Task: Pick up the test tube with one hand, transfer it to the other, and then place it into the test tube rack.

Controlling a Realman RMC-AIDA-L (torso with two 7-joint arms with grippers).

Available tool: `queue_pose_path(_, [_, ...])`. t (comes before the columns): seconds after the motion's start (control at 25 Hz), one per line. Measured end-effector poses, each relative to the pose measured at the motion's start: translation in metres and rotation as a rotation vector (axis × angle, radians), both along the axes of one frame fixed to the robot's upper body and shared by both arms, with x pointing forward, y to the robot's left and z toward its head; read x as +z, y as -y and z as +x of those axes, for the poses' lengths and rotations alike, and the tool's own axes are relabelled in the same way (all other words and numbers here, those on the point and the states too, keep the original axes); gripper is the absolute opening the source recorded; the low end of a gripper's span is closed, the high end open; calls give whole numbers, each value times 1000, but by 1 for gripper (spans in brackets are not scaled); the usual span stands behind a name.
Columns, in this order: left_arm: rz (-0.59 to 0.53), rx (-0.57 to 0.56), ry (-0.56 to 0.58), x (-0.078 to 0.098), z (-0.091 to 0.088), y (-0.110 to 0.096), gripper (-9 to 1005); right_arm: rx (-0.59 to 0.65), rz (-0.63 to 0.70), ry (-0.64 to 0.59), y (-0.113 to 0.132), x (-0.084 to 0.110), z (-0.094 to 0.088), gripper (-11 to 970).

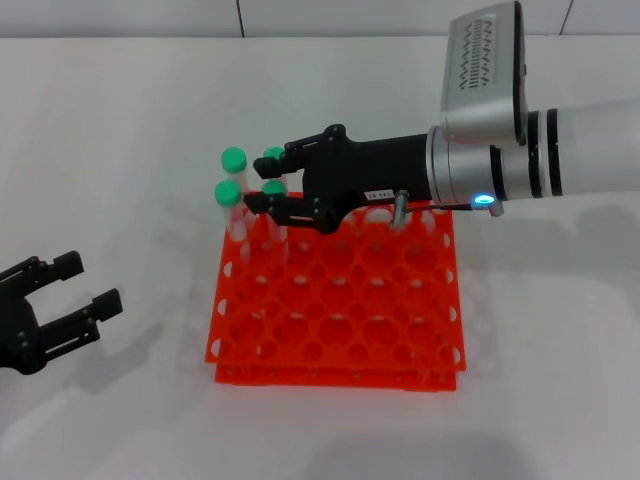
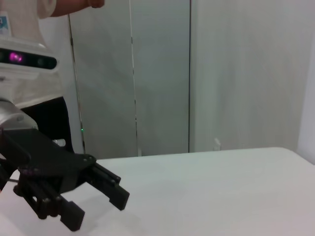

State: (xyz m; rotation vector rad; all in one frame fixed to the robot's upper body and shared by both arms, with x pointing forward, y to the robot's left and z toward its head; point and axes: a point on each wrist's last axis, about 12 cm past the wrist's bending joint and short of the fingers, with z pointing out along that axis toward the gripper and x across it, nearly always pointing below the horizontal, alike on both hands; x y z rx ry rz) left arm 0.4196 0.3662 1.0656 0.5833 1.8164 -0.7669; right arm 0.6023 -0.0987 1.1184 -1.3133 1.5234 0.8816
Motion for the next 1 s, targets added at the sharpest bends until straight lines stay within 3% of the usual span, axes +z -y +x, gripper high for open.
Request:
queue_pose_path(0.32, [-8, 4, 6, 3, -1, -2, 744, 44, 51, -18, 8, 14, -11, 393])
queue_pose_path(0.8, [-31, -39, 30, 10, 8, 3, 744, -2, 159, -31, 115, 15, -41, 407])
queue_pose_path(1.0, [-32, -65, 27, 11, 13, 7, 744, -69, 151, -23, 151, -6, -61, 585])
